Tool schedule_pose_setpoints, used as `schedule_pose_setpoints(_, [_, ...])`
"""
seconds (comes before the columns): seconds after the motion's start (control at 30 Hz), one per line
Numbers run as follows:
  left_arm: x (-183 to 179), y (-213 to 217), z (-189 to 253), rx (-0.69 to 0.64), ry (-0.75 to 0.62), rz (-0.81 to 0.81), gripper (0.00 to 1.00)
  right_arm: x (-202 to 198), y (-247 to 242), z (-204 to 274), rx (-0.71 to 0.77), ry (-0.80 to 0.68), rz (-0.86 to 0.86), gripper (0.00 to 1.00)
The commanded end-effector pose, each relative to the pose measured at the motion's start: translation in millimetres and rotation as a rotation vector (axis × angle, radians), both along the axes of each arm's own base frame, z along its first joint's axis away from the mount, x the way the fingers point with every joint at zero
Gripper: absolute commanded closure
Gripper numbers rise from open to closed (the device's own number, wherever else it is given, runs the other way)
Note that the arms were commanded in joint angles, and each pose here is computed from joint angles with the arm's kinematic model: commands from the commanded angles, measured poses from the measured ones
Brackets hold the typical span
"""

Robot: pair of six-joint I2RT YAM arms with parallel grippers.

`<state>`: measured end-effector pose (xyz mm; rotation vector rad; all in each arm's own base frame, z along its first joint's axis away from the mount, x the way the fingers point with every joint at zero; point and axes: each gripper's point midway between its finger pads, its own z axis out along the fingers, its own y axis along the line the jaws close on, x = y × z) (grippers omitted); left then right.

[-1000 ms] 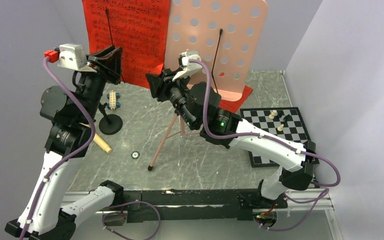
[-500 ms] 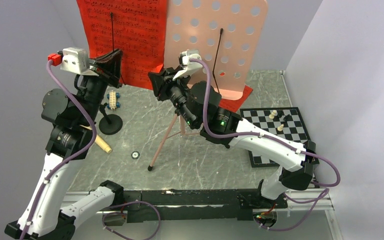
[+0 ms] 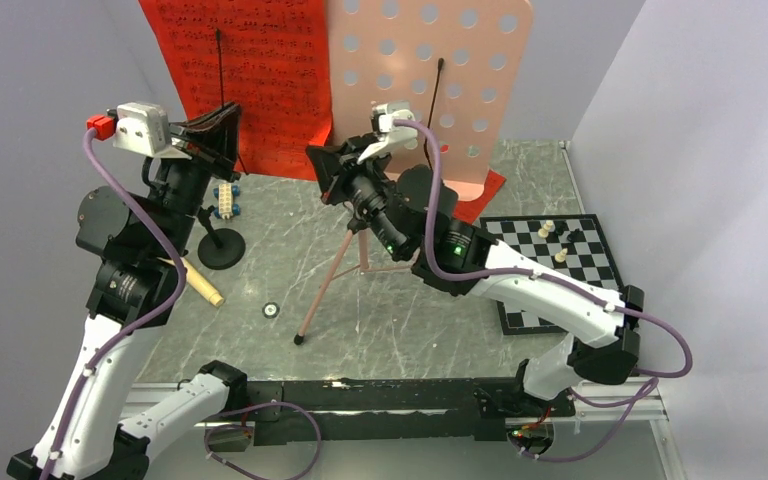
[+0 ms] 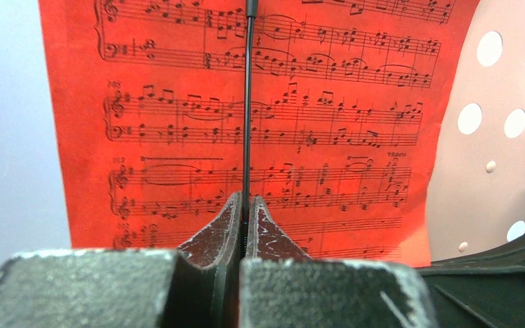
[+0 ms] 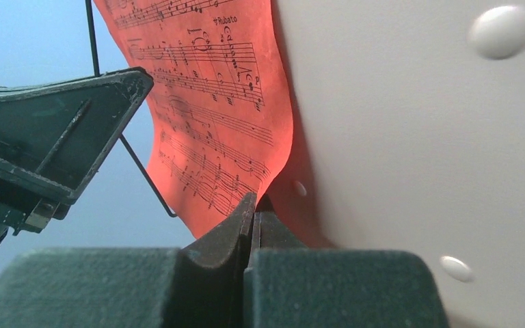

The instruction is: Pack up the instrument practice props

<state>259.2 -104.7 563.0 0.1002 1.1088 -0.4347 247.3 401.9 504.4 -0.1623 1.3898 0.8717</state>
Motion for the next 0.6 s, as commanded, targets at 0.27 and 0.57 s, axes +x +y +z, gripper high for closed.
schedule_pose_setpoints(0.27, [-22, 18, 26, -0.051, -0.095, 0.04, 1.0, -50, -96, 41, 0.084, -0.131, 0.062, 1.0])
schedule_pose_setpoints(0.57, [-10, 12, 20, -0.055, -0.076, 0.032, 1.0, -149, -146, 19, -0.129, -0.388, 0.453, 1.0])
